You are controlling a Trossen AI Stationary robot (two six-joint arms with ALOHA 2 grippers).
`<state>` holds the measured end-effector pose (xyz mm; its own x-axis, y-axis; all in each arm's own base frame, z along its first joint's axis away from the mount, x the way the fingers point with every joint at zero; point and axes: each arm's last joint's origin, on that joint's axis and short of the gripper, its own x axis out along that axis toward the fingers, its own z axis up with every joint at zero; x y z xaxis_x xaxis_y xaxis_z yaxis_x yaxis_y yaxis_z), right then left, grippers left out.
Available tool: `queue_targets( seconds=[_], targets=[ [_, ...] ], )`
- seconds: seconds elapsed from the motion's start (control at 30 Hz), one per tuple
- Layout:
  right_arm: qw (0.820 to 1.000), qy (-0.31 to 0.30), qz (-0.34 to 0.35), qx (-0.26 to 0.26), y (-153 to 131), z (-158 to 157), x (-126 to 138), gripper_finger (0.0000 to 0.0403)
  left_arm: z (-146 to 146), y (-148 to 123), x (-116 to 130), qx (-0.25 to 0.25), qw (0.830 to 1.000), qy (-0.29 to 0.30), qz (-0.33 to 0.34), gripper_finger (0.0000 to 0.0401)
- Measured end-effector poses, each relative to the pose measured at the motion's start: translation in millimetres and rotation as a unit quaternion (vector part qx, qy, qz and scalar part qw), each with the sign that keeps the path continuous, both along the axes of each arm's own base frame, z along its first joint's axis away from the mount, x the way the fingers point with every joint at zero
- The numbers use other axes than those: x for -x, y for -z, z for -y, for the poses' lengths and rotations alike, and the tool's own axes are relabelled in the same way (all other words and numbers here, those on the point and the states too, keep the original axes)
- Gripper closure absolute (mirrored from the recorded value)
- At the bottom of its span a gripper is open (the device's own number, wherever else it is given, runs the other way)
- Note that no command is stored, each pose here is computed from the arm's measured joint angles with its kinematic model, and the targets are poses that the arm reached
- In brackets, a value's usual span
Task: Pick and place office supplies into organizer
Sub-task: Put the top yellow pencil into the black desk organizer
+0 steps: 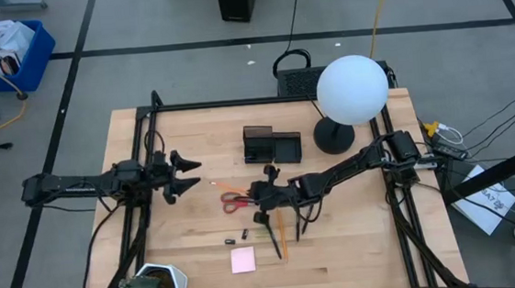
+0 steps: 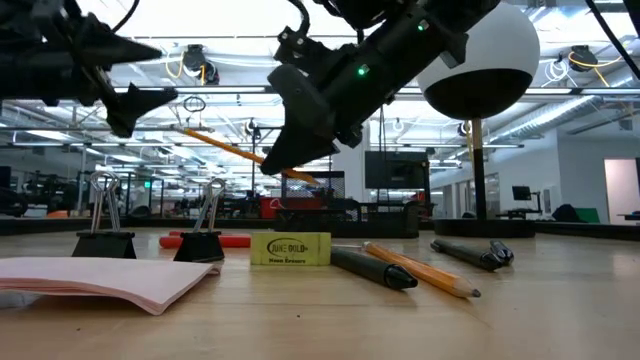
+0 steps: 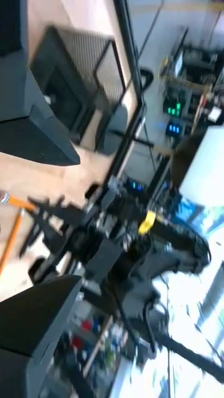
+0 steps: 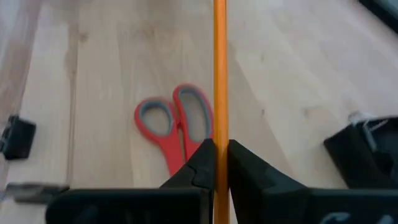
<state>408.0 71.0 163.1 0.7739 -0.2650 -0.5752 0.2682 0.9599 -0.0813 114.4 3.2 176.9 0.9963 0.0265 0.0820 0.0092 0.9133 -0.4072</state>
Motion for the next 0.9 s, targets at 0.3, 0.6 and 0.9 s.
queue_targets(
  seconds=[0.3,0.6,0.9],
  targets=[
    [0.997,0.013,0.072,0.034,-12.9,2.1,-8.3,0.0384,0.0,0.3,0.0,0.027,1.0,0.003,-0.001,0.0095],
    [0.992,0.029,0.11,0.049,-20.5,13.4,-13.6,0.0385,-1.3,0.4,0.0,0.03,0.999,-0.02,-0.001,0.0095],
    [0.991,0.029,0.126,0.032,-23.1,28.9,-17.4,0.0385,-3.2,5.3,-7.2,0.035,0.998,-0.051,-0.024,0.0095]
  ],
)
